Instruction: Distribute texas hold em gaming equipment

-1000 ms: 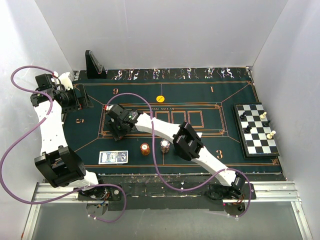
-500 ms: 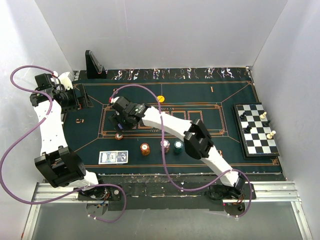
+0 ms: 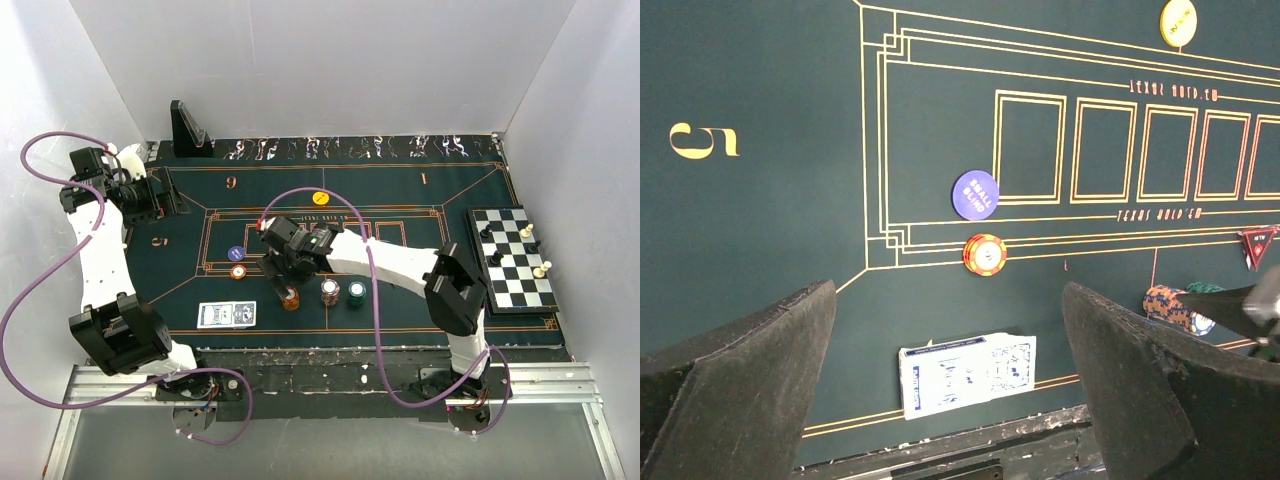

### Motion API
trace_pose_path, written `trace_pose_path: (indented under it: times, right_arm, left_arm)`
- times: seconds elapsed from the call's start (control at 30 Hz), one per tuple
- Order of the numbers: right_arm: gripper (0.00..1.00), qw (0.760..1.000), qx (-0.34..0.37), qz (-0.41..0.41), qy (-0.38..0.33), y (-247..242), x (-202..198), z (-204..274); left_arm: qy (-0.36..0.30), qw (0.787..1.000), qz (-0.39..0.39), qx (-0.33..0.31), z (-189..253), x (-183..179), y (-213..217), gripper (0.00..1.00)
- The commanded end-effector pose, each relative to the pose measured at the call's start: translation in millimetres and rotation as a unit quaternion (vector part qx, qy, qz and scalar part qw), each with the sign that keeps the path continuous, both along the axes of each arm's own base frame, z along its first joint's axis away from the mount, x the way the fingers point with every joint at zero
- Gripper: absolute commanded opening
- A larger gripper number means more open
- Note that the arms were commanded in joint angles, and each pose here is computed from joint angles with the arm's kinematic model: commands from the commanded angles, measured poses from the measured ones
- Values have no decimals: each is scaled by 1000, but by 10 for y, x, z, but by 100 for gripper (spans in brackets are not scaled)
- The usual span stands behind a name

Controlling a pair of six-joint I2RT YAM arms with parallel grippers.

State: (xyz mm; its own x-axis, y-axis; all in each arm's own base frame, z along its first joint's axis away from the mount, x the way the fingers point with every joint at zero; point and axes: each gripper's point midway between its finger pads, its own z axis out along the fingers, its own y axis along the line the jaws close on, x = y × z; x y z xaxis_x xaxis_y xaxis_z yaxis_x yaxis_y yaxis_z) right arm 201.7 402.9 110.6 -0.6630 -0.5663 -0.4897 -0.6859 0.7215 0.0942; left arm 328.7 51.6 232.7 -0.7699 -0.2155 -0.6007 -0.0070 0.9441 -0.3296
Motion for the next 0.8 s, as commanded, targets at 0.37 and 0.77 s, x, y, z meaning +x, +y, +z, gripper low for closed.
trace_pose_path:
  times: [0.37,0.77]
  right_arm:
    - [93,1000,-10,13,21,264,-226,-298]
    - [68,999,-21,4,28,196,-261,-413]
  left_arm:
    - [-36,999,-7,8,214,-63,-43,98]
    - [-35,999,-5,10,202,-73,-34,98]
